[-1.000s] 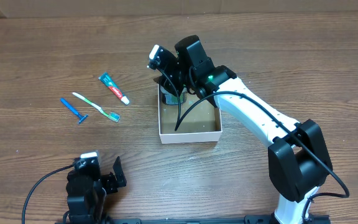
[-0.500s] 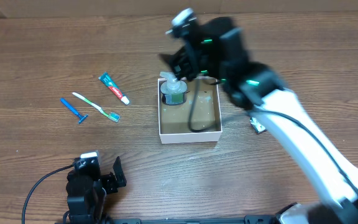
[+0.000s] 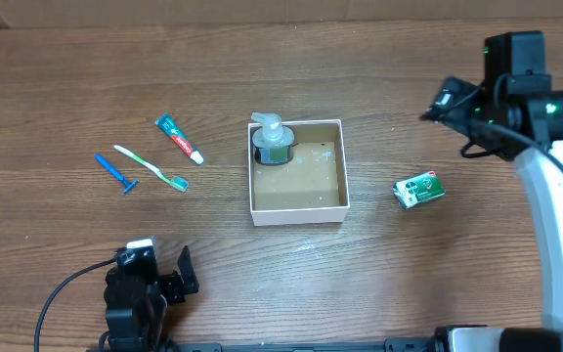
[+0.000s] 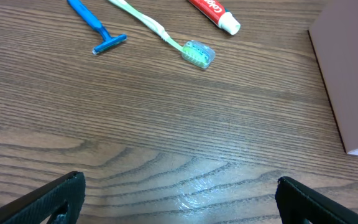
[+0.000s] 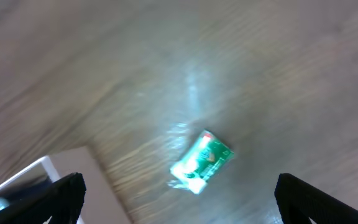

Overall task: Pack container
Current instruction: 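Move the right gripper to the green soap package and grasp it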

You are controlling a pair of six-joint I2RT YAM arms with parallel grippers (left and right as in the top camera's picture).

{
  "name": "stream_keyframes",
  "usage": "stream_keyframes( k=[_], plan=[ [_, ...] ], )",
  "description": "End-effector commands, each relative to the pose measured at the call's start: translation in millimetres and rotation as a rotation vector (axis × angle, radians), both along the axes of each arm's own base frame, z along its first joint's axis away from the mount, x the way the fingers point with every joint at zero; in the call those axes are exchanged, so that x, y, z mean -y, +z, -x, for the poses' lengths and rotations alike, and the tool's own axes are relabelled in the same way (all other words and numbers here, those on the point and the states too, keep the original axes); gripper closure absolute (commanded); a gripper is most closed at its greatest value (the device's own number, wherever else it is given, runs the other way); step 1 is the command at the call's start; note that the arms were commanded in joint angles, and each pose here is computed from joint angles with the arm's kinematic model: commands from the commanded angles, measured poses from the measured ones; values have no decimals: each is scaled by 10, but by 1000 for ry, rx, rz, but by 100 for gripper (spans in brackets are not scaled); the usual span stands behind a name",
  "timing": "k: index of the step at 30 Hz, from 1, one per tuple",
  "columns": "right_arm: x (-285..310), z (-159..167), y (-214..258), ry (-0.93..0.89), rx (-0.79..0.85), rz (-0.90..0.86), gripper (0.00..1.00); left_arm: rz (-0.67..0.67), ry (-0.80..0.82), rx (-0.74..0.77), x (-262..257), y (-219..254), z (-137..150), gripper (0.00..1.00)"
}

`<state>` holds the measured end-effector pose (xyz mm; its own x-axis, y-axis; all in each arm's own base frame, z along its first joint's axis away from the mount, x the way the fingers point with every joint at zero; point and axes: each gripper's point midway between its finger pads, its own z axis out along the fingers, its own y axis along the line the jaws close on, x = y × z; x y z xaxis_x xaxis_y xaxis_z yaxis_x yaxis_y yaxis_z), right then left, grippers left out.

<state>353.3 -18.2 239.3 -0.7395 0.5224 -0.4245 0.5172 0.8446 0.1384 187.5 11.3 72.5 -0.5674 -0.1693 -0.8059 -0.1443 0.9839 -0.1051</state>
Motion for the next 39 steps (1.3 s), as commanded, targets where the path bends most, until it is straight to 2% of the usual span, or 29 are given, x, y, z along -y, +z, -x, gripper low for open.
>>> stream_keyframes(
  k=[1, 8, 14, 28, 39],
  plan=[
    [115, 47, -215, -88, -53, -13, 0, 14, 2, 5, 10, 5, -2, 0],
    [47, 218, -924, -225, -189, -103, 0, 14, 2, 5, 10, 5, -2, 0],
    [-98, 314, -1460, -252, -219, -196, 5, 14, 2, 5, 10, 5, -2, 0],
    [-138, 364, -2054, -262, -159, -232, 17, 14, 2, 5, 10, 5, -2, 0],
    [-137, 360, -2235, -256, -109, -237, 22, 14, 2, 5, 10, 5, -2, 0]
  ],
)
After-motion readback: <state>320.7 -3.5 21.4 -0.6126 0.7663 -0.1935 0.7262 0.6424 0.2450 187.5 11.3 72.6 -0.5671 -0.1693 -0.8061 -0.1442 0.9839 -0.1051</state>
